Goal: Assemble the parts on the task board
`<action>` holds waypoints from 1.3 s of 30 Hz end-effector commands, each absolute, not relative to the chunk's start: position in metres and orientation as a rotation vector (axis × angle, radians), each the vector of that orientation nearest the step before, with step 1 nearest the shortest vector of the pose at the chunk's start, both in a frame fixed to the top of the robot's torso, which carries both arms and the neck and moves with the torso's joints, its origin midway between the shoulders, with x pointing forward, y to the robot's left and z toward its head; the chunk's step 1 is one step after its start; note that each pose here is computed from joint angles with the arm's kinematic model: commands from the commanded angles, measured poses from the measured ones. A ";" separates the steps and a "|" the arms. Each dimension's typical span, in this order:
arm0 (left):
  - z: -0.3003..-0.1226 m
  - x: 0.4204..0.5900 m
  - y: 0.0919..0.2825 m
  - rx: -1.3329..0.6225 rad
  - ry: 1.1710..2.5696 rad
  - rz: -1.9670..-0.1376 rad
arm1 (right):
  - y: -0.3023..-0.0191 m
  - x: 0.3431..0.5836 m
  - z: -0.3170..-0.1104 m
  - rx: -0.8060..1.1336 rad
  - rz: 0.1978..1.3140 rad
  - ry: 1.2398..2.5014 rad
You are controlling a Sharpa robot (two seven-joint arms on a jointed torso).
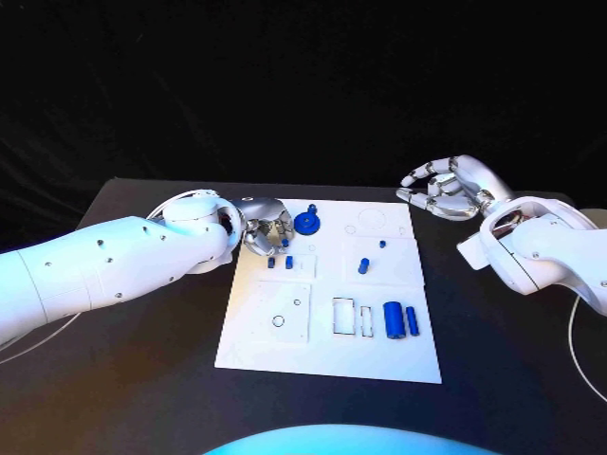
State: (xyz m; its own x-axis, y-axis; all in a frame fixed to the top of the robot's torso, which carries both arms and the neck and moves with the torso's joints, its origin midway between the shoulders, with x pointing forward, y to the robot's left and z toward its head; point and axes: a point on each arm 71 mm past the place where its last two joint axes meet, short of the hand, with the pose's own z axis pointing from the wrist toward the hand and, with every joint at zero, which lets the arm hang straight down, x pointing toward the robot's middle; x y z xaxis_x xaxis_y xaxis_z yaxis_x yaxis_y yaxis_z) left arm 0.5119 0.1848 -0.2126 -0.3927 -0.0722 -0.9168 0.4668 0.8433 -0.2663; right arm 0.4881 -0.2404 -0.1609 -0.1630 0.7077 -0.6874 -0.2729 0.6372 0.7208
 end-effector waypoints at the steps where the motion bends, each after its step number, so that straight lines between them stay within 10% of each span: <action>1: -0.213 0.511 0.185 0.282 1.888 -0.603 | -0.241 0.489 -0.162 0.368 0.900 1.517; 10: -0.201 0.511 0.200 0.137 1.773 -0.716 | -0.244 0.493 -0.169 0.231 0.827 1.604; 24: -0.178 0.507 0.251 -0.624 1.516 -1.259 | -0.222 0.493 -0.185 -0.335 0.518 1.657; 39: -0.172 0.494 0.250 -0.932 1.387 -1.531 | -0.187 0.493 -0.213 -0.524 0.404 1.662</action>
